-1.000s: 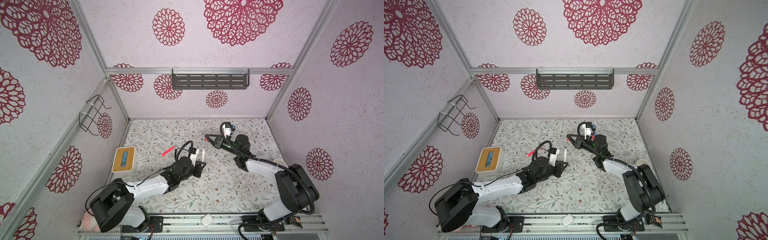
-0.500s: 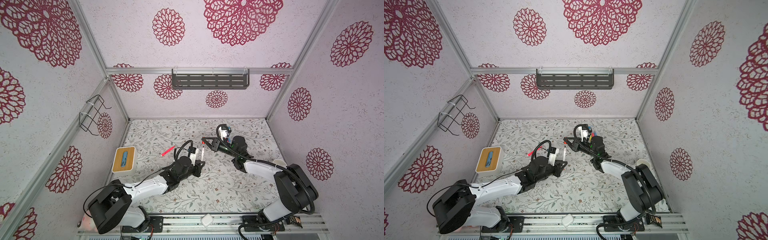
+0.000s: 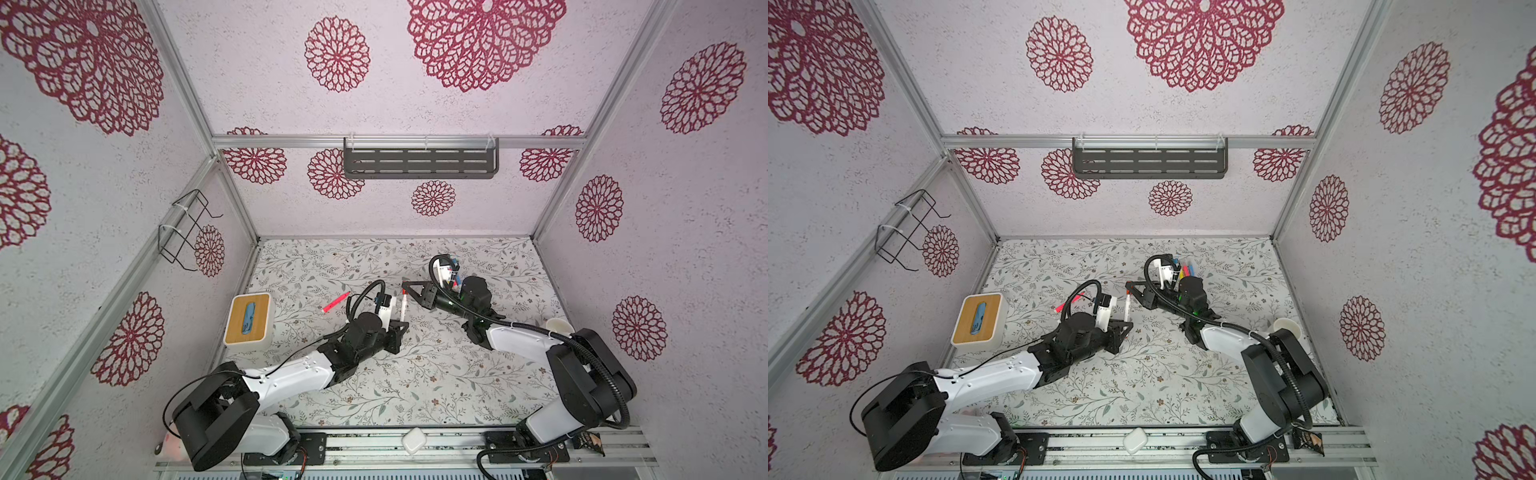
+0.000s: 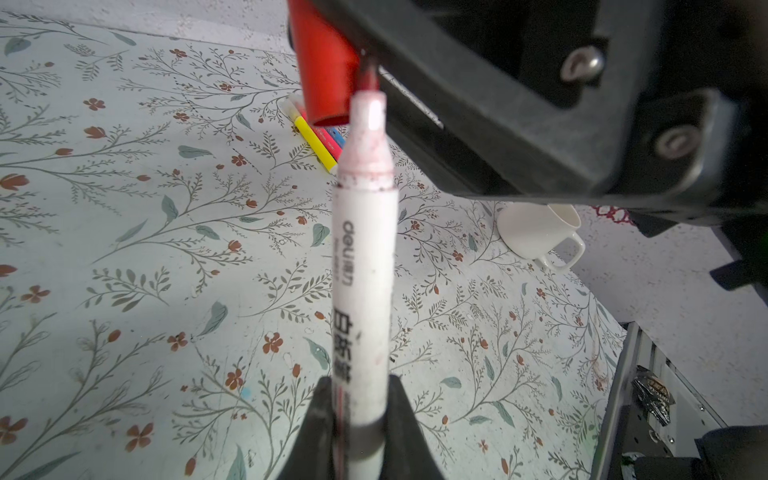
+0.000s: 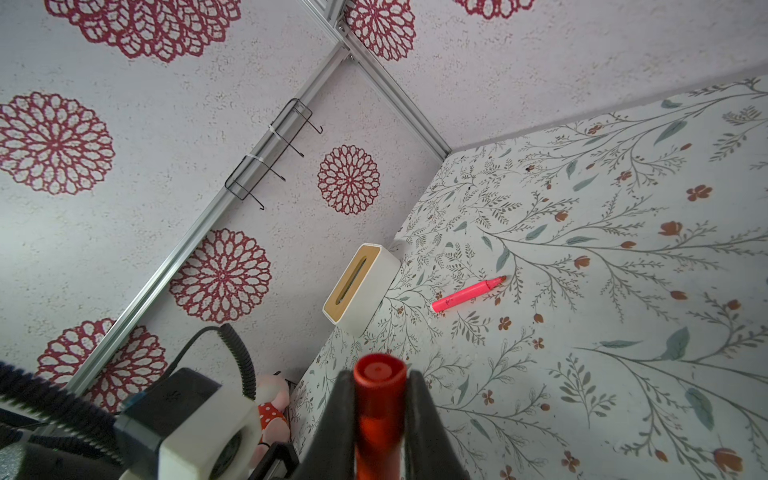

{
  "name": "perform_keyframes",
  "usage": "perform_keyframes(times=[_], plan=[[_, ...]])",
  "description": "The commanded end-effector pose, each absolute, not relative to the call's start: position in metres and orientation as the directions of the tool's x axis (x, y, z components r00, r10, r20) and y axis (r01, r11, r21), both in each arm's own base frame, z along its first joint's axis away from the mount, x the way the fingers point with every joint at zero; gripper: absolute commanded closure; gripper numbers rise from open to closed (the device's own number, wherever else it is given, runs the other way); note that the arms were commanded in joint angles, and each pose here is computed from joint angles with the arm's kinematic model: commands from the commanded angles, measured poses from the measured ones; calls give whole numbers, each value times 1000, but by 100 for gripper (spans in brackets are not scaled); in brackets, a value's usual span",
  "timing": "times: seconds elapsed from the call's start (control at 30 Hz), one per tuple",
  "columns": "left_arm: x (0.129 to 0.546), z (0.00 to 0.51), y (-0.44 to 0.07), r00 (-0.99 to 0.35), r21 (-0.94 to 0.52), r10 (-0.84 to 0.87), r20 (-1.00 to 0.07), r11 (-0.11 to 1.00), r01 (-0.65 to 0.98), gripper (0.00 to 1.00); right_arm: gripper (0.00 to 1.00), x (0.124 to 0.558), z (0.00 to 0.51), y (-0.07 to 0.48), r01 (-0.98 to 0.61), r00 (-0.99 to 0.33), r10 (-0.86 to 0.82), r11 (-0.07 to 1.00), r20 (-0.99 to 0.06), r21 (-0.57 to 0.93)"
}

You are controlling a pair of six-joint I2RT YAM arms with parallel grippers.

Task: Insert the pens into the pen caps
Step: 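Carry the red cap over the white marker tip held by the left gripper, then press the red cap down onto the white marker tip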

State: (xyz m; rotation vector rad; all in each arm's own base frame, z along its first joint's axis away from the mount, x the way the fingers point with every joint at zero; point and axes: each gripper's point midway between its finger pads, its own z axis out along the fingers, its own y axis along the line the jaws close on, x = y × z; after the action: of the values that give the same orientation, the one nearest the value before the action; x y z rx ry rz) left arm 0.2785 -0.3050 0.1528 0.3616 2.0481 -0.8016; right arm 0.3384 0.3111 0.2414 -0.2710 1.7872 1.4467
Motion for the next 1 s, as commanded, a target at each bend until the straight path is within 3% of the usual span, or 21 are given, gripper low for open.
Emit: perform_keyframes(times=[0.0, 0.2, 0.97], plan=[[283, 170, -306, -540, -402, -63, -839, 742, 537, 100, 87, 333, 275, 308, -681, -573, 344, 304, -744, 666], [281, 169, -308, -550, -414, -65, -832, 733, 539, 100, 87, 343, 286, 305, -670, -553, 352, 350, -755, 655], [282, 174, -302, -532, -396, -67, -844, 745, 536, 100, 87, 324, 287, 311, -699, -554, 311, 329, -772, 634]])
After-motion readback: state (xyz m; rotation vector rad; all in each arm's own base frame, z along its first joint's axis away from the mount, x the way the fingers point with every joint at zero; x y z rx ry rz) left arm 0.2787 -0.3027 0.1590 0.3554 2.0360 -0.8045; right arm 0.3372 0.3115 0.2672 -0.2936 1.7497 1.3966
